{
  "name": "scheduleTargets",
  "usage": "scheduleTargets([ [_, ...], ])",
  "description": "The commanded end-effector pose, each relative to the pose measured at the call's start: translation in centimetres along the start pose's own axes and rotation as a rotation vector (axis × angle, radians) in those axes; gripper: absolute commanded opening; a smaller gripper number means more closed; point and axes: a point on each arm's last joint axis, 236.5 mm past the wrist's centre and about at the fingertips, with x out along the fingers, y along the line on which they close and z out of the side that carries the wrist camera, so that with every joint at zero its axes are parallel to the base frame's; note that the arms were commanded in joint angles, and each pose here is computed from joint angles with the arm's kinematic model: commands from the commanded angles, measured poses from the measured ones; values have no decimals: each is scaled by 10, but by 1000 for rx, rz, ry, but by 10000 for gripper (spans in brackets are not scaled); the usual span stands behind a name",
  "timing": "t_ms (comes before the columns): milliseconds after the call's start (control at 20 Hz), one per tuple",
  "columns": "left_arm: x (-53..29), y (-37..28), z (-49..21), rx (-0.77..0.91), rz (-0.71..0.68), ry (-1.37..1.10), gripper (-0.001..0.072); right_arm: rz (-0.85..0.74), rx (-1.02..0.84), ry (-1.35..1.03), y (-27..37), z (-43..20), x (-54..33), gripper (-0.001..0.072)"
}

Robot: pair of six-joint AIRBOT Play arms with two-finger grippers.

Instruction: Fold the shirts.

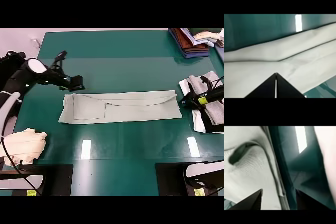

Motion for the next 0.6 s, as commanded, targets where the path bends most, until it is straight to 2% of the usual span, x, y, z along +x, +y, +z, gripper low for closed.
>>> scheduleTargets([
  [0,36,-37,-15,17,-33,21,28,94,-3,-5,16,1,26,447],
  [50,48,-45,-21,23,-39,32,28,109,-9,12,23,1,35,446],
  [100,58,-52,-25,22,-46,35,28,114,-22,29,29,1,42,385],
  [150,69,-59,-28,16,-54,30,27,112,-48,38,35,3,46,277],
  [250,88,-68,-31,16,-69,37,27,107,-105,27,51,10,41,12],
  [550,134,-88,-27,17,-109,100,27,93,-366,-110,146,20,-51,15],
])
